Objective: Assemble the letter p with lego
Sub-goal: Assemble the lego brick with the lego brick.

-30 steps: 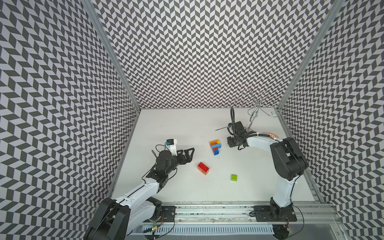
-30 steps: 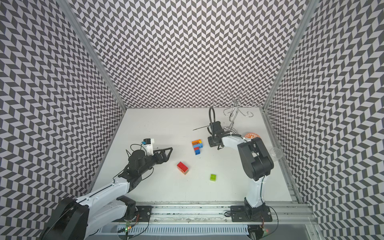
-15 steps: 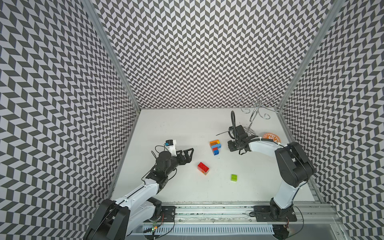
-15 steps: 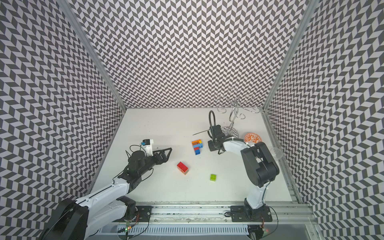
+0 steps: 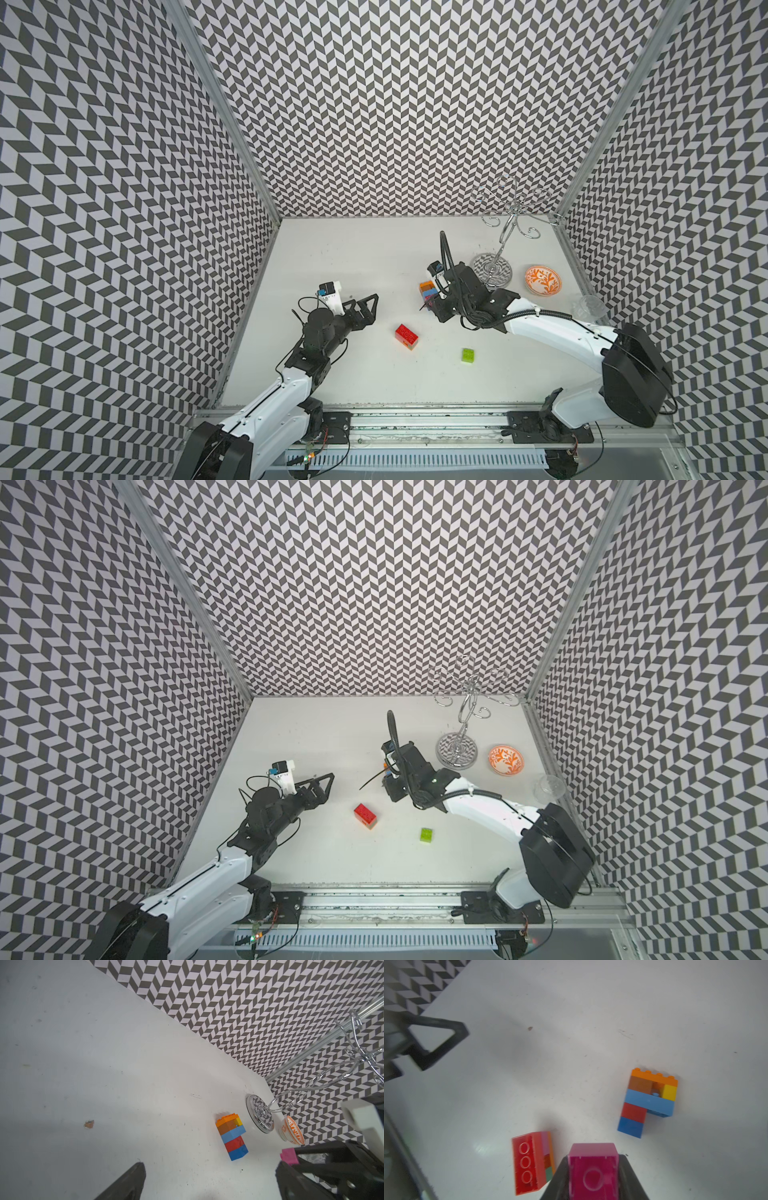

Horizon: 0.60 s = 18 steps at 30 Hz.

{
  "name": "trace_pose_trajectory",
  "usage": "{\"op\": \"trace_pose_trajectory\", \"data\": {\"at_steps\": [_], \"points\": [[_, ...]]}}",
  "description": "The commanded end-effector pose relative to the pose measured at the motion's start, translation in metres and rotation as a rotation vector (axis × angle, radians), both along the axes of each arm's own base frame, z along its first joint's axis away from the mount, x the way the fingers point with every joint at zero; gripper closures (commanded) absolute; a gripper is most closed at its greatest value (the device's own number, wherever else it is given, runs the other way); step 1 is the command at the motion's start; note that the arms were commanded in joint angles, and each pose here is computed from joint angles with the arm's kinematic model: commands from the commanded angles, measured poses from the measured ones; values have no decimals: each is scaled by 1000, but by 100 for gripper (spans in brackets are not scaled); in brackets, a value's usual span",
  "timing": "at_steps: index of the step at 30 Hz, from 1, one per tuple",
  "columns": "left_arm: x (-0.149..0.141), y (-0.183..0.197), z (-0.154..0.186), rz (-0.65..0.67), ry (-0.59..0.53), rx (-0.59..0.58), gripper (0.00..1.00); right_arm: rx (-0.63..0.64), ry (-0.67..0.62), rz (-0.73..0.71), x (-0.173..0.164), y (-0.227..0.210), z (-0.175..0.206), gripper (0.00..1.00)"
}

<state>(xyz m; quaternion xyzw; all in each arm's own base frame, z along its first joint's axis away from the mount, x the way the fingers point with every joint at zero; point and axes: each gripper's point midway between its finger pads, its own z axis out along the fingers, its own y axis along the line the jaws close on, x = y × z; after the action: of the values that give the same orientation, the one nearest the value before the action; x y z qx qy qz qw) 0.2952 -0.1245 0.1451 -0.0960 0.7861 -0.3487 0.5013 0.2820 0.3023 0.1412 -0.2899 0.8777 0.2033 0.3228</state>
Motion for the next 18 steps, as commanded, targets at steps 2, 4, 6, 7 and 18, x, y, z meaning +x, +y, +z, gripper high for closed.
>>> {"op": "trace_pose_trajectory", "data": {"at_steps": [2, 4, 6, 7, 18], "points": [[-1, 9, -13, -10, 49, -66, 0, 52, 23, 116, -24, 34, 7, 100], [0, 14, -17, -3, 62, -84, 0, 47, 27, 146, -33, 44, 5, 100], [1, 18, -19, 4, 70, -97, 0, 40, 23, 181, -42, 55, 2, 100], [1, 20, -19, 7, 72, -102, 0, 36, 20, 194, -46, 59, 1, 100], [0, 27, -19, 22, 69, -112, 0, -72, 30, 212, -53, 82, -31, 100]]}}
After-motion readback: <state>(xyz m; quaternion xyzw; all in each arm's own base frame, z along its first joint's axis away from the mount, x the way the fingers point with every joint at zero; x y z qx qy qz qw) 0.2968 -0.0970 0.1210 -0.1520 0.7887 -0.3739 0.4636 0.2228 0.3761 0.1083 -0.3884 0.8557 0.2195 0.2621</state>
